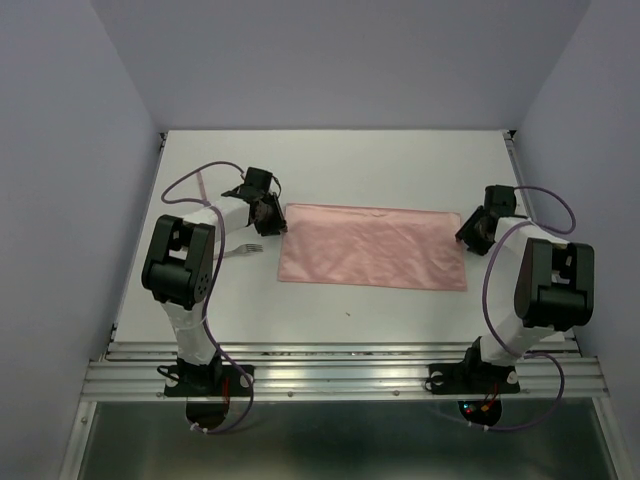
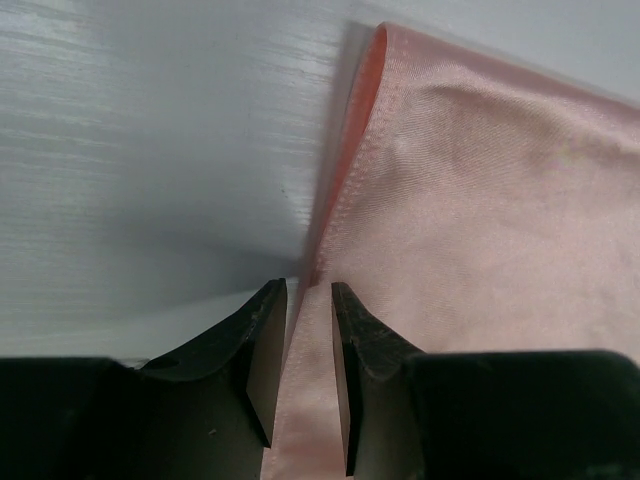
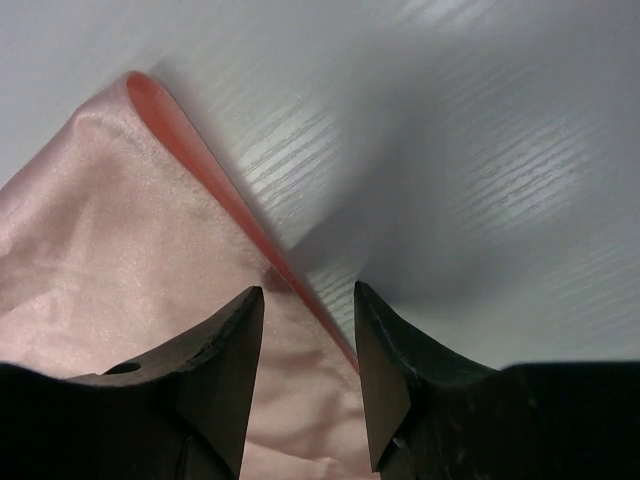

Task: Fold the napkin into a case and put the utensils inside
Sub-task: Pick up the rectangle-folded napkin from the center of the board.

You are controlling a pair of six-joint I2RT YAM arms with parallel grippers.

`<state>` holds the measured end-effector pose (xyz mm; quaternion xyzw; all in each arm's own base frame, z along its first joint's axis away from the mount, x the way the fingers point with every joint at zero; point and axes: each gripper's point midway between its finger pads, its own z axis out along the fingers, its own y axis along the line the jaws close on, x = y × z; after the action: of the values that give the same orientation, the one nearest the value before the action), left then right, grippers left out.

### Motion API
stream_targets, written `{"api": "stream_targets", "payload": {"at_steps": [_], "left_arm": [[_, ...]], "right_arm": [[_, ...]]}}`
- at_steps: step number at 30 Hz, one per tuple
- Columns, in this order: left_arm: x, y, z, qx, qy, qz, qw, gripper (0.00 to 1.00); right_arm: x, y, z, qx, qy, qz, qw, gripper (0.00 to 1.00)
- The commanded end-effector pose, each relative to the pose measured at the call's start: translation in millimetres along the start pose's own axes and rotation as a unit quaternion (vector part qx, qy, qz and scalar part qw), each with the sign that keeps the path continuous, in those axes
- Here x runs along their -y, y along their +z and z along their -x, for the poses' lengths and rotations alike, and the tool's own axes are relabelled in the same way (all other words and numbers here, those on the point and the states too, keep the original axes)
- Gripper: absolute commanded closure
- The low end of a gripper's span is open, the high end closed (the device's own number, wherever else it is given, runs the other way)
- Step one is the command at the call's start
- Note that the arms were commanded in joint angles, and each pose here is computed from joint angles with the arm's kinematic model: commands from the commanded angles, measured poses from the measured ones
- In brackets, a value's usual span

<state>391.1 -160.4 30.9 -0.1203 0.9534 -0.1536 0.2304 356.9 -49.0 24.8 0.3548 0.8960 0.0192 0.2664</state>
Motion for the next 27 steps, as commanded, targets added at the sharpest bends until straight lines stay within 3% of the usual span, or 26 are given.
{"api": "stream_targets", "payload": {"at_steps": [1, 12, 24, 27], "left_arm": [[5, -13, 14, 0.033, -0.004, -0.006, 0.999, 0.64], [-7, -2, 0, 0.016, -0.006, 0.012, 1.0, 0.64], [-8, -1, -5, 0.012, -0.006, 0.011, 1.0, 0.64], [-8, -2, -6, 0.011, -0.004, 0.009, 1.0, 0.64]], "right_arm": [[15, -1, -25, -0.031, -0.017, -0.009, 0.999, 0.53], [31, -11, -53, -0.051, -0.037, -0.037, 0.997, 0.54], [17, -13, -74, -0.068, -0.099, -0.042, 0.992, 0.57], [17, -9, -82, -0.077, -0.11, -0.05, 0.99, 0.62]]}}
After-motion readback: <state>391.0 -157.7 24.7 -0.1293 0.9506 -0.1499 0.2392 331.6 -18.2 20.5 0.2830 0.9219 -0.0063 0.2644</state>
